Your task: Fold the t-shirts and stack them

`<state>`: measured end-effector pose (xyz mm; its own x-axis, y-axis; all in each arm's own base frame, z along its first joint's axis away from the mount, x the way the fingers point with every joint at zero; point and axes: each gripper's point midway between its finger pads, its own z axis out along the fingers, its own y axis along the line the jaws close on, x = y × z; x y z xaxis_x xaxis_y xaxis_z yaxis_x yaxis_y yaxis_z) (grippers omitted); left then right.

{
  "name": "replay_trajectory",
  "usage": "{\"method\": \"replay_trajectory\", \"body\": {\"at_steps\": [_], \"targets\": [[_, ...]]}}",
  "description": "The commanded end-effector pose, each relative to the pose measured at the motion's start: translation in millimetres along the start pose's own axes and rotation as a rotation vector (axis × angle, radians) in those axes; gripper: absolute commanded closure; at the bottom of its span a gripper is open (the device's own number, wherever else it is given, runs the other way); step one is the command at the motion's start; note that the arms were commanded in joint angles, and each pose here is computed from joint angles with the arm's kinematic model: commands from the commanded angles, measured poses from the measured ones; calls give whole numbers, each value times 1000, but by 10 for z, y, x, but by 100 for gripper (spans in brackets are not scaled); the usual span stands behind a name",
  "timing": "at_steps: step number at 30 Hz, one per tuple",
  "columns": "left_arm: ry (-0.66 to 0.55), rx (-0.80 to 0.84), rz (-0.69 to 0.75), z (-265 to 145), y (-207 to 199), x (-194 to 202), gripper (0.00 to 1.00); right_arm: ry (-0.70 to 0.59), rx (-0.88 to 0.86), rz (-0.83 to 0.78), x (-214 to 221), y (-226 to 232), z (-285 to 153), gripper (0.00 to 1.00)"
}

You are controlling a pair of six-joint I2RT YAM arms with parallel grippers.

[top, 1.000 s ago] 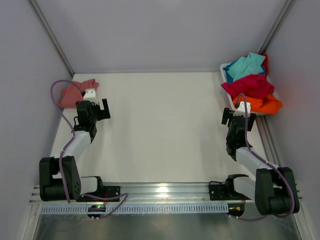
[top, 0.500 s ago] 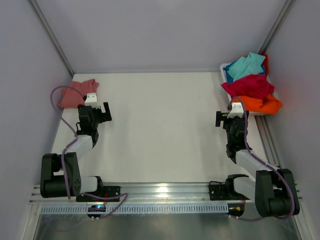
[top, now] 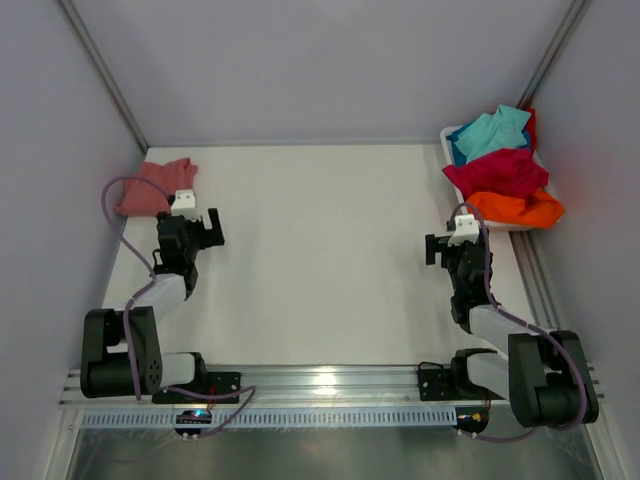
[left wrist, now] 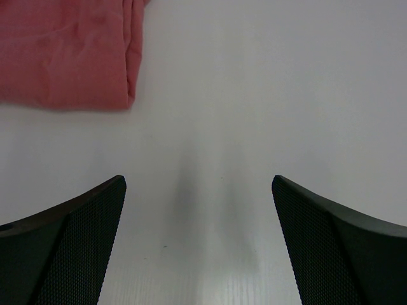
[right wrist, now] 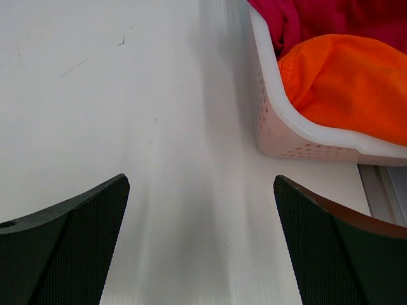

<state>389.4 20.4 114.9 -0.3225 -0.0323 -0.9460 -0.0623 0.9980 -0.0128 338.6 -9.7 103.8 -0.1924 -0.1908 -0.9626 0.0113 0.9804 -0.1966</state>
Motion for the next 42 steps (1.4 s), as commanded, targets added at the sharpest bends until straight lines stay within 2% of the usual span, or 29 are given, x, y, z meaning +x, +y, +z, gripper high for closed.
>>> {"method": "replay_trajectory", "body": {"at_steps": [1,9,14,18,23,24,30,42], "targets": [[-101,-46,27,-58,104,-226,1,-107,-10,3,-278,4,41,1],[-125,-29,-6,-69,80,-292,1,-117,-26,-5,-284,32,30,1],[-34,77,-9,-80,-102,-218,1,-102,-20,-1,-279,21,61,1],[-142,152,-13,-111,-238,-199,1,-95,-26,-5,-266,31,67,1],[-52,147,-21,72,-227,164,1,-116,-23,-5,-285,26,27,1],[-108,139,-21,49,-214,148,1,-116,-22,-3,-273,25,17,1],[-226,165,10,-86,-310,245,1,-127,3,7,-286,-17,2,1],[-184,166,14,-30,-315,257,1,-47,57,34,-222,-105,111,1]]}}
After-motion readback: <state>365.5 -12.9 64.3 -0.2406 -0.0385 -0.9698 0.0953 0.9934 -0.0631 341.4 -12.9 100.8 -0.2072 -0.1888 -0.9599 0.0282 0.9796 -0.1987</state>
